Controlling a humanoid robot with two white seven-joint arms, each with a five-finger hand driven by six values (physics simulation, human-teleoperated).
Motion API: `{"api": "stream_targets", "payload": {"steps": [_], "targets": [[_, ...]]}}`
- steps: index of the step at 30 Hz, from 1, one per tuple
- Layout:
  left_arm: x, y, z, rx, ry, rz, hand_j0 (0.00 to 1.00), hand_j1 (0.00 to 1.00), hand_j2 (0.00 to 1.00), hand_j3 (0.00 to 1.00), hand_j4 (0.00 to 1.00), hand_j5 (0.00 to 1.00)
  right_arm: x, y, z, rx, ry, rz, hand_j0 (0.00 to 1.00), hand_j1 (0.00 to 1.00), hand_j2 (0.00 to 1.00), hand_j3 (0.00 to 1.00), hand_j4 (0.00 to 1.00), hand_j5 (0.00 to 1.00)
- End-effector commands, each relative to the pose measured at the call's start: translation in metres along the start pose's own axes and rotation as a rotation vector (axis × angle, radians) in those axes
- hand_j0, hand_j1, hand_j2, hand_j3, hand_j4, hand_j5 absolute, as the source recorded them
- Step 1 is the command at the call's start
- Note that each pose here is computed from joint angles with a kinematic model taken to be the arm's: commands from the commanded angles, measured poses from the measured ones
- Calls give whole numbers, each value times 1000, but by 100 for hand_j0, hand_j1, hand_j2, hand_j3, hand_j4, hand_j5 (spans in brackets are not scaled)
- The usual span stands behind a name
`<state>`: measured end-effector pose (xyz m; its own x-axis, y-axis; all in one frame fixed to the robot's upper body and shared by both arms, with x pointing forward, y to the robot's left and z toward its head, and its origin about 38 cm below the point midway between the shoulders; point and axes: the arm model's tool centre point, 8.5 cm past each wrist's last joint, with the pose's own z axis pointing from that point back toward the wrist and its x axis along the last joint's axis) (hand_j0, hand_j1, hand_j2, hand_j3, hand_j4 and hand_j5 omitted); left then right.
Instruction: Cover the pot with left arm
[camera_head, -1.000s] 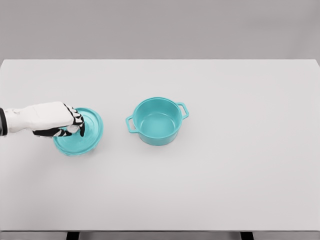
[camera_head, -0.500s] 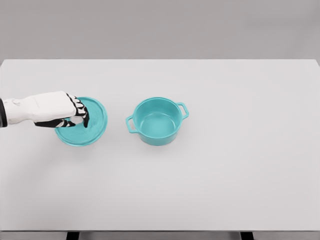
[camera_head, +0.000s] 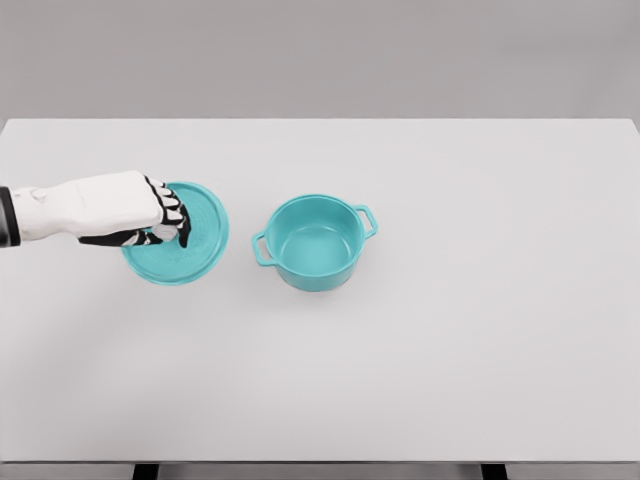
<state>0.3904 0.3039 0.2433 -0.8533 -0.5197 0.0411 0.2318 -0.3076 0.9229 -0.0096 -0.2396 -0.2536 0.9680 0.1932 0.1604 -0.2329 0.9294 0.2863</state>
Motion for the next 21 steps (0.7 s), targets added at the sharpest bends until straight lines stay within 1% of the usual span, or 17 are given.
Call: {"api": "stream_targets", "payload": {"steps": [1,3,11,15,18,21], "targets": [[1,1,-1,4,-4,2,49,49,49,49,49,49,0,0,0,0,0,0,100,100,100,100,100,100],[2,6,-1,11,-5,-9,49,49,49,49,49,49,0,0,0,0,0,0,100,100,100,100,100,100],[6,12,-5,13,-24,-28,49,49,49,49,49,49,0,0,0,0,0,0,100,100,100,100,100,100],[6,19,-6,24,-25,-41,49,49,49,49,49,49,0,0,0,0,0,0,100,100,100,100,100,100],[8,19,-11,12,-39,-48,49,49,49,49,49,49,0,0,0,0,0,0,100,100,100,100,100,100],[9,20,-15,21,-49,-45,49,49,49,49,49,49,0,0,0,0,0,0,100,100,100,100,100,100]]}}
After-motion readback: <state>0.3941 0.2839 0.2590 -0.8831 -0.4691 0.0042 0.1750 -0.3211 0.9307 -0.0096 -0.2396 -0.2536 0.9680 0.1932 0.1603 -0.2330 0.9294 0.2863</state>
